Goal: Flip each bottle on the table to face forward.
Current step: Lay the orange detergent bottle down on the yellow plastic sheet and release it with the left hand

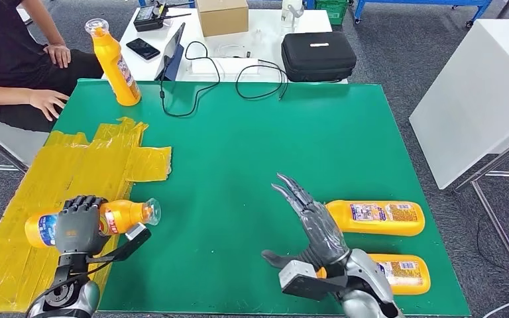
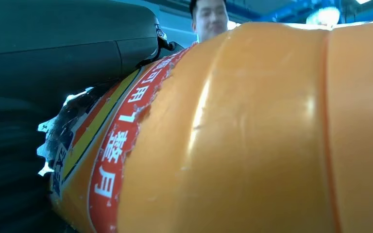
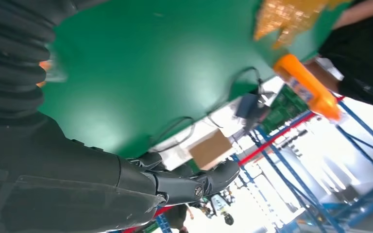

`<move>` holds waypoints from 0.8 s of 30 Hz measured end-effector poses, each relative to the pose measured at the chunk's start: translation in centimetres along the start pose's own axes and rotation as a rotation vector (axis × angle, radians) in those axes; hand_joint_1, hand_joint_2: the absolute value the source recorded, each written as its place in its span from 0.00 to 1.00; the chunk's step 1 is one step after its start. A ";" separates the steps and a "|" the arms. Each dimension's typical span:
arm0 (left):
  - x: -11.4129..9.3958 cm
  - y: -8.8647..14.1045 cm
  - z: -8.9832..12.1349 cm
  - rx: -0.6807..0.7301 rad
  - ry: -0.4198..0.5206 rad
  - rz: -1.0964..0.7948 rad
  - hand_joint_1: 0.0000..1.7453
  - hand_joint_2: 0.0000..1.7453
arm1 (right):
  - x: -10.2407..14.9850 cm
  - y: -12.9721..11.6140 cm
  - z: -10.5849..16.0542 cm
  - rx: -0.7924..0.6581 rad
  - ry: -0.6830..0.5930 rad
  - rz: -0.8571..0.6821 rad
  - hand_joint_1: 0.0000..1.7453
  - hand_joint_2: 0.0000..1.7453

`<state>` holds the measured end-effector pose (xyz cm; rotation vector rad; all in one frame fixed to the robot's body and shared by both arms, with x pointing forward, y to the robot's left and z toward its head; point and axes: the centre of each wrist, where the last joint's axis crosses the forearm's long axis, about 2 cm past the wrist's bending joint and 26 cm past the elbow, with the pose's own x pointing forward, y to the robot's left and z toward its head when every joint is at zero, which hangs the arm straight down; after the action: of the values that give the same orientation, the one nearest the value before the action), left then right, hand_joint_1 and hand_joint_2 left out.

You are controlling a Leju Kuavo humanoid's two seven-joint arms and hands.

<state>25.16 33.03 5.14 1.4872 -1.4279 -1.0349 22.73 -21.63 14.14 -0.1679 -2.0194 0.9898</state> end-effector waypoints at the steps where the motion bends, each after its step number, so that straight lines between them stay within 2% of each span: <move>1: -0.2 -0.3 0.4 -0.017 0.004 -0.006 1.00 1.00 | -0.1 -0.2 0.7 0.008 0.004 0.008 0.00 0.00; 7: -1.2 -1.8 1.9 -0.093 0.014 -0.032 1.00 1.00 | 0.4 -1.5 5.1 0.046 0.020 0.096 0.00 0.00; 8: -1.3 -1.9 2.1 -0.100 0.009 -0.032 0.75 1.00 | 0.5 -1.9 6.0 0.049 0.024 0.110 0.00 0.00; 11: -1.7 -2.2 2.4 -0.115 -0.002 -0.021 0.00 0.25 | 0.8 -2.8 7.8 0.055 0.036 0.138 0.00 0.00; 12: -1.8 -2.3 2.4 -0.120 -0.005 -0.017 0.00 0.00 | 0.9 -3.1 8.2 0.055 0.042 0.144 0.00 0.00; 17: -2.3 -2.7 2.5 -0.143 -0.005 -0.017 0.00 0.00 | 1.1 -4.2 9.7 0.054 0.066 0.172 0.00 0.00; 21: -2.5 -2.9 2.5 -0.161 -0.009 -0.027 0.00 0.00 | 1.2 -4.7 10.4 0.061 0.090 0.191 0.00 1.00; 24: -2.6 -3.0 2.5 -0.168 -0.015 -0.020 0.00 0.00 | 1.1 -5.1 11.1 0.066 0.137 0.220 0.00 1.00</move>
<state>23.74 35.67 1.50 1.3771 -1.3042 -1.1511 14.91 -31.10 14.87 -0.4190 -1.8686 1.1480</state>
